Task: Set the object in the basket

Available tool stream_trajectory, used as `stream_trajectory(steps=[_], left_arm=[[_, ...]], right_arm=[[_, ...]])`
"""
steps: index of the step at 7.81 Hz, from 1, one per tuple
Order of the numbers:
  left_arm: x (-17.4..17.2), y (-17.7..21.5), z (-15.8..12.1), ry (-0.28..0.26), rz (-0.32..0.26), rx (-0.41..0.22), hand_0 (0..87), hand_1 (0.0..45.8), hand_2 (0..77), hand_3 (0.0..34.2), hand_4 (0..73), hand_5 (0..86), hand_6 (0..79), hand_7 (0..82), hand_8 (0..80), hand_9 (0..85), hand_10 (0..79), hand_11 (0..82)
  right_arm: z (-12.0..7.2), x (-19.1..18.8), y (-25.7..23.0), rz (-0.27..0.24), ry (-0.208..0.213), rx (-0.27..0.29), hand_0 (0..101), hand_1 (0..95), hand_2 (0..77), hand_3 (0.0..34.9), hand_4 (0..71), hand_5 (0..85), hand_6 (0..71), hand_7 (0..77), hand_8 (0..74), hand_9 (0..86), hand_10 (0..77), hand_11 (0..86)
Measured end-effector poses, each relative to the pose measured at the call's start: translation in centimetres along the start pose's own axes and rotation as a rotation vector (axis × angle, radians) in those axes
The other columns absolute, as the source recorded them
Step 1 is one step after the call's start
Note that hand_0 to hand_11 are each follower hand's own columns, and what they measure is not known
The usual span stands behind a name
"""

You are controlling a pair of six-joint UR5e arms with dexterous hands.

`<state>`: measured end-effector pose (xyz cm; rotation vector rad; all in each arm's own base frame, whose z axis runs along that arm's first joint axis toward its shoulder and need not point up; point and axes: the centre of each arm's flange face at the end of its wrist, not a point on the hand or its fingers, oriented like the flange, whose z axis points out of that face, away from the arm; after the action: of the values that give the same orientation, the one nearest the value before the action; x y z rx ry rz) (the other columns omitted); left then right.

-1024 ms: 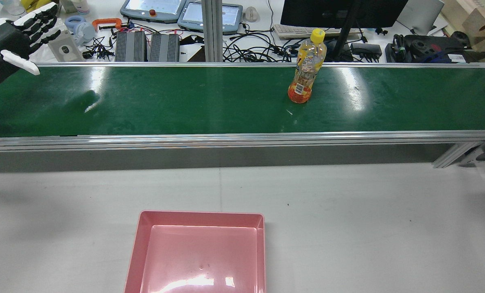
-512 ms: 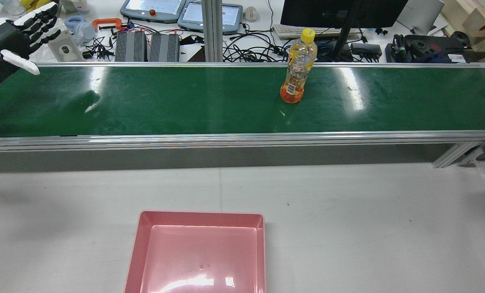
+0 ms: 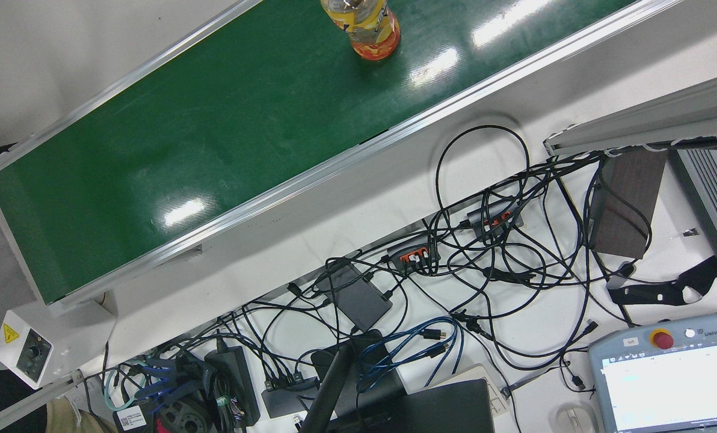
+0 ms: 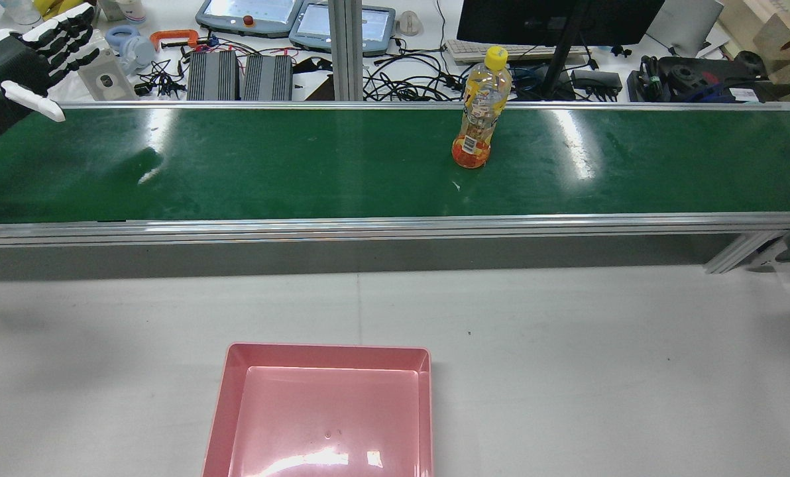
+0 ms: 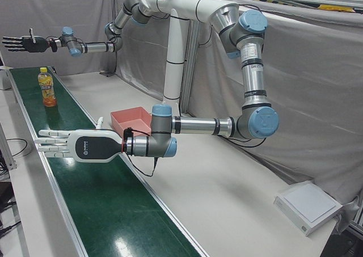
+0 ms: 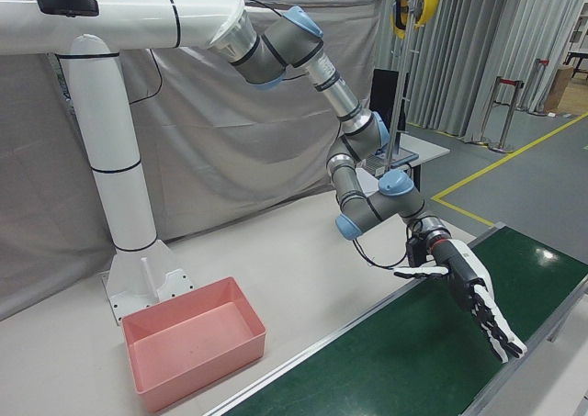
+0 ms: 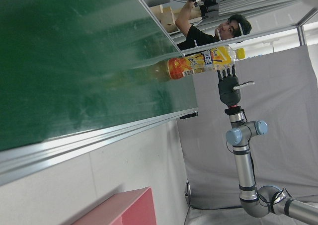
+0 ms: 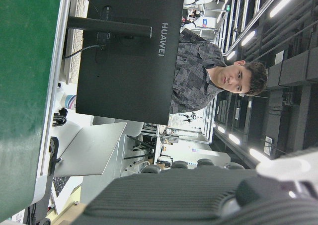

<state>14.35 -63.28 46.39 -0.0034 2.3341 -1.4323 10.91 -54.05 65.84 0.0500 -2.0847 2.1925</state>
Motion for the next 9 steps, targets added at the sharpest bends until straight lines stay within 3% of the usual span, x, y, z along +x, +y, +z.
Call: stream_trajectory(steps=[9], left_arm=[[-0.01, 0.13, 0.28, 0.000, 0.000, -0.003, 53.8, 6.5, 0.5, 0.0, 4.4, 6.5, 0.5, 0.5, 0.5, 0.5, 3.8, 8.2]], right_arm=[[0.00, 0.00, 0.00, 0.000, 0.000, 0.000, 0, 0.0, 0.5, 0.2, 0.0, 0.0, 0.0, 0.5, 0.0, 0.0, 0.0, 0.0]])
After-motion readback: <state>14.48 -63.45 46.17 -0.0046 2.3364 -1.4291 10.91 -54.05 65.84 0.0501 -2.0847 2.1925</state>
